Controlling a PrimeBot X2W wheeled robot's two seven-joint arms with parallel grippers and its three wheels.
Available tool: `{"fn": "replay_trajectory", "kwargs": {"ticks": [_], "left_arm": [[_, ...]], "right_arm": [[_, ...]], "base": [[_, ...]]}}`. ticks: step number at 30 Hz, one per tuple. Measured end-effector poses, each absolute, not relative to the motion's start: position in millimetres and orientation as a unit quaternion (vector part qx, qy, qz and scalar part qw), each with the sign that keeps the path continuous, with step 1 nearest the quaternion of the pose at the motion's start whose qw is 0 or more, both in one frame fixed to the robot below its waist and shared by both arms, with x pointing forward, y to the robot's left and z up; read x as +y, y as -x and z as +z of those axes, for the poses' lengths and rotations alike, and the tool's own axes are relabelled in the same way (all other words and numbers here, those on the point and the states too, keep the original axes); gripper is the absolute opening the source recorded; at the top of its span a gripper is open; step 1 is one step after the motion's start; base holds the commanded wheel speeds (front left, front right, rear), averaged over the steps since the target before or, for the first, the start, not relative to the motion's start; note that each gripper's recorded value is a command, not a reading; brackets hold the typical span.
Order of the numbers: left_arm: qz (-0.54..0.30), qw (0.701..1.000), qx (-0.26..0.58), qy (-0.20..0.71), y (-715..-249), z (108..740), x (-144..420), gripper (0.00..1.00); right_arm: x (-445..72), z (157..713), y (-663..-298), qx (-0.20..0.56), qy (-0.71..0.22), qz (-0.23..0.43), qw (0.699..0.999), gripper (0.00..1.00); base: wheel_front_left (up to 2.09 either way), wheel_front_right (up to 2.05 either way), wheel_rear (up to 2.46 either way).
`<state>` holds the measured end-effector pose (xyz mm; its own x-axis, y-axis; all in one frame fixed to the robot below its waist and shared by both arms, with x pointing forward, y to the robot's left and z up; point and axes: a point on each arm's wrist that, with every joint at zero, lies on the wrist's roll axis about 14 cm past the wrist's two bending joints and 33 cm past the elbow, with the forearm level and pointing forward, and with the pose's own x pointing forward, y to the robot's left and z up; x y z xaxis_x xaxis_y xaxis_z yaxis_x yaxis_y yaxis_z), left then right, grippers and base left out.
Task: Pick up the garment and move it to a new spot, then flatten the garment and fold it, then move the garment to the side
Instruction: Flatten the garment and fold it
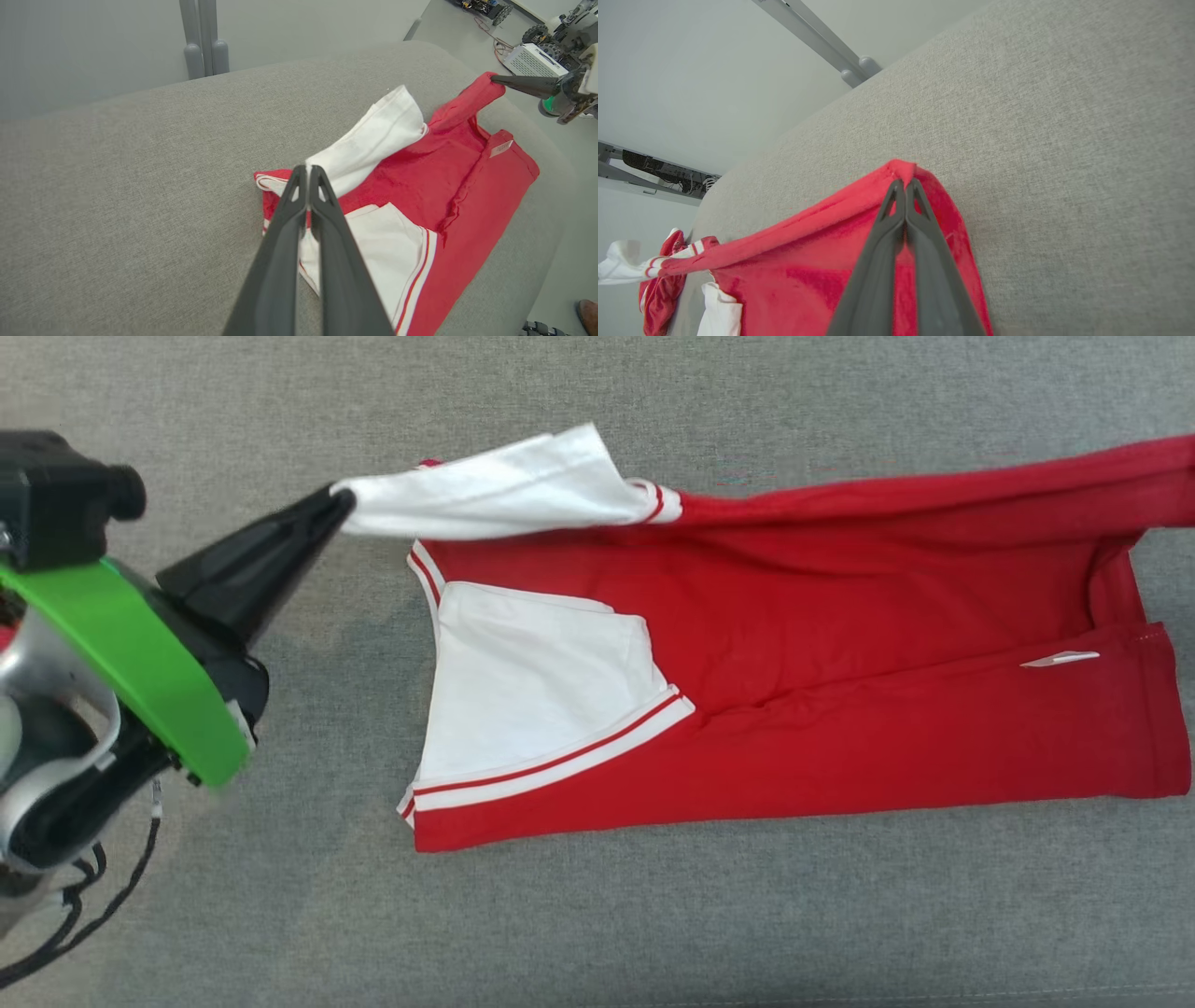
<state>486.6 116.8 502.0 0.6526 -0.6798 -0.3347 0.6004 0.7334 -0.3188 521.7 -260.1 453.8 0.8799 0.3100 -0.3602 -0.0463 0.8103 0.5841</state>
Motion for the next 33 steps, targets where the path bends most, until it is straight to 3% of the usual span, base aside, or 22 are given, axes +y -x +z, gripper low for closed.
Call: {"fn": "replay_trajectory", "kwargs": {"ticks": [28, 29, 30, 31, 32, 33], "left_arm": [[-0.306, 0.876, 0.348, 0.133, -385, 414, 116, 0.00], [-0.305, 0.875, 0.351, 0.132, -382, 411, 115, 0.17], [-0.303, 0.875, 0.354, 0.134, -380, 408, 114, 0.44], [-0.300, 0.875, 0.354, 0.136, -379, 406, 113, 0.96], [-0.297, 0.877, 0.352, 0.136, -379, 406, 112, 1.00], [-0.291, 0.883, 0.344, 0.134, -381, 406, 113, 1.00]], "right_arm": [[-253, 415, -439, 0.314, -0.273, 0.099, 0.904, 0.00], [-252, 414, -437, 0.316, -0.274, 0.098, 0.903, 0.00], [-251, 412, -435, 0.320, -0.274, 0.098, 0.902, 0.02], [-251, 411, -433, 0.321, -0.274, 0.098, 0.901, 0.20], [-250, 411, -432, 0.321, -0.276, 0.098, 0.901, 0.71], [-250, 412, -431, 0.318, -0.278, 0.096, 0.901, 1.00]], "base": [[0.00, 0.00, 0.00], [0.00, 0.00, 0.00], [0.00, 0.00, 0.00], [0.00, 0.00, 0.00], [0.00, 0.00, 0.00], [0.00, 0.00, 0.00]]}}
